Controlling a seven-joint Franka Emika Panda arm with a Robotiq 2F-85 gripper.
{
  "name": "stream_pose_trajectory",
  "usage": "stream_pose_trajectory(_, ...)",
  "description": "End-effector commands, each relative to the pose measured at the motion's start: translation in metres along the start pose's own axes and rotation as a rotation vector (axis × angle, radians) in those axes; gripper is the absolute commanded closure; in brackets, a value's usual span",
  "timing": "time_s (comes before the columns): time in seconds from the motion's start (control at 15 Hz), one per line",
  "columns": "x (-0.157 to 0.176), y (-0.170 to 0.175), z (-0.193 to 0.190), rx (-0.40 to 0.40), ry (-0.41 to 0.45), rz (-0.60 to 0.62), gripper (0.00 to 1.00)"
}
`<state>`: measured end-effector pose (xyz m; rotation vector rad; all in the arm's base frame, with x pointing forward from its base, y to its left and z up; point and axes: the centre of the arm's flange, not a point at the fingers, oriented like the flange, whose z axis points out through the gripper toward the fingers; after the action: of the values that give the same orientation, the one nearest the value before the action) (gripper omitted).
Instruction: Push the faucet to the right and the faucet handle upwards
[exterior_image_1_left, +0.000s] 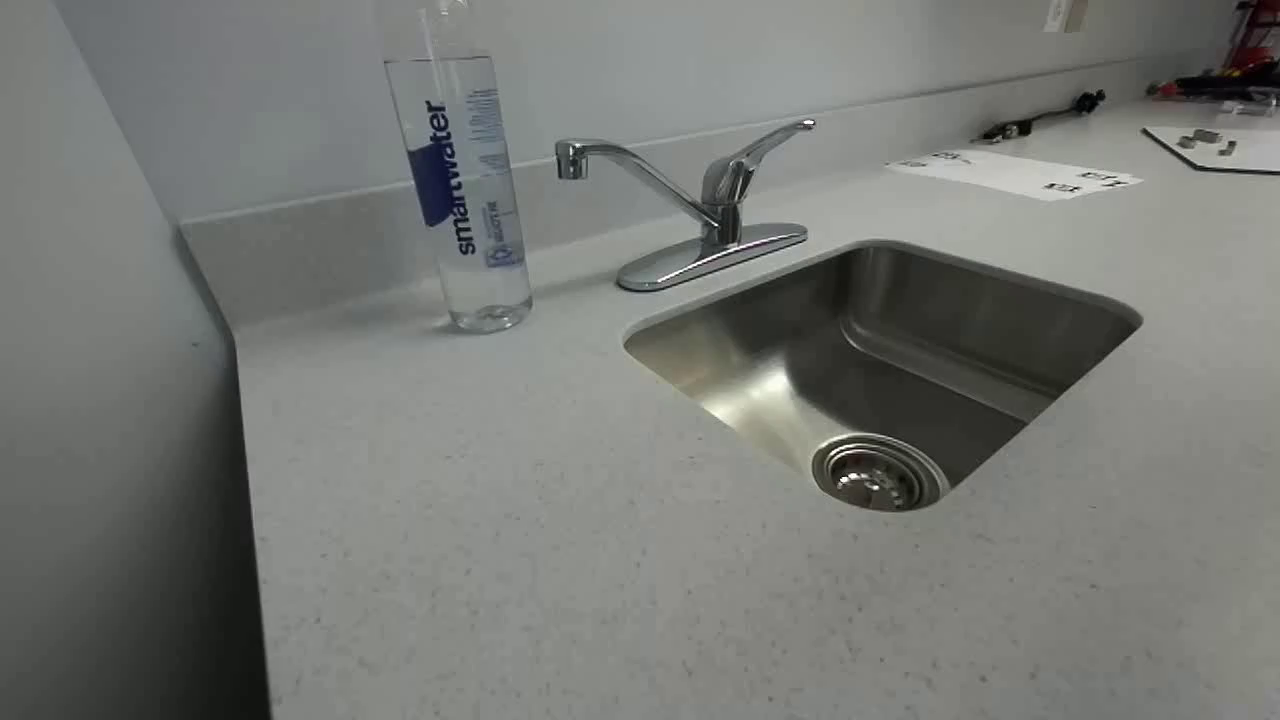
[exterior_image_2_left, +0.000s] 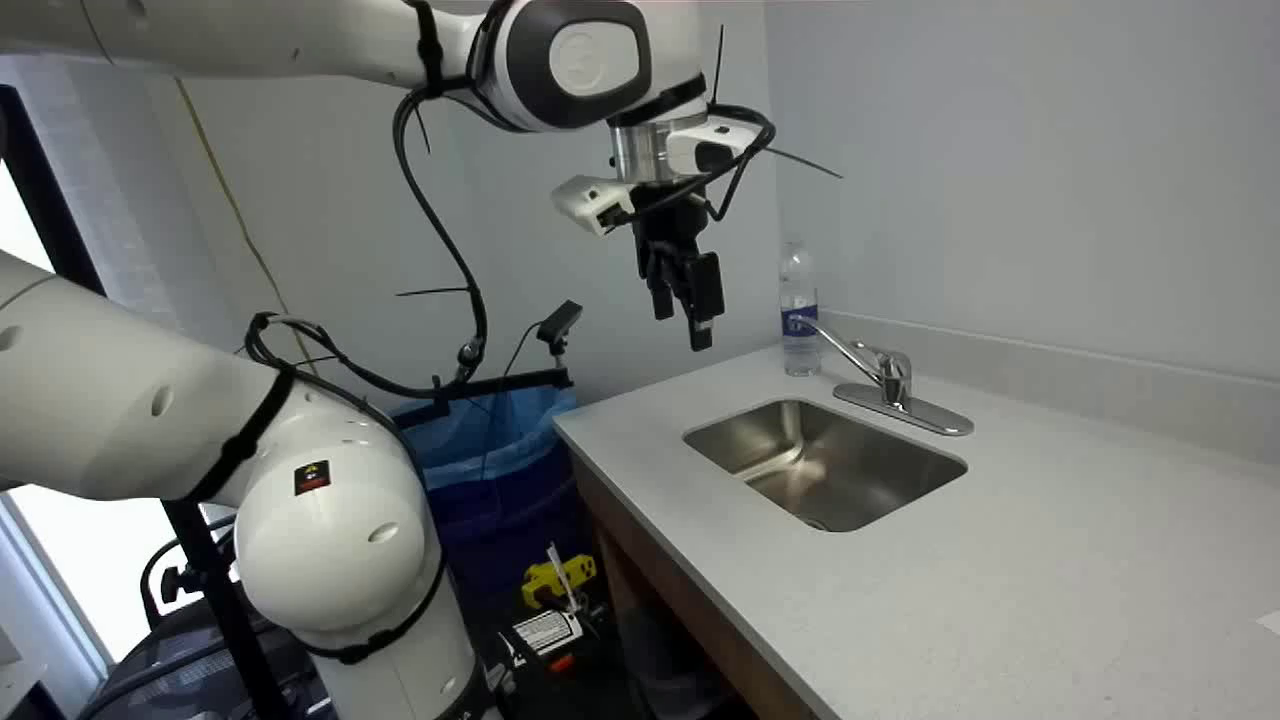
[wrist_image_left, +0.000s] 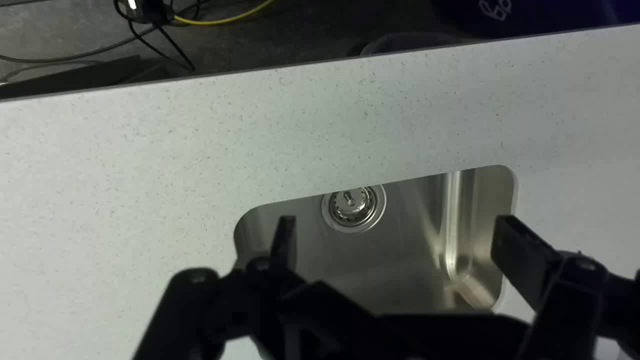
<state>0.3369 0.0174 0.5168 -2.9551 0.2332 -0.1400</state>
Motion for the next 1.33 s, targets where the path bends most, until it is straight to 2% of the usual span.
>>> stream_pose_trajectory(0.0, 0.000, 0.000, 0.001, 0.000, -0.002, 0.000, 0.00)
stream_pose_trajectory(0.87, 0.000, 0.000, 0.001, 0.000, -0.002, 0.000, 0.00)
stream_pose_trajectory(1.27, 0.028, -0.024, 0.026, -0.036, -0.032, -0.021, 0.00)
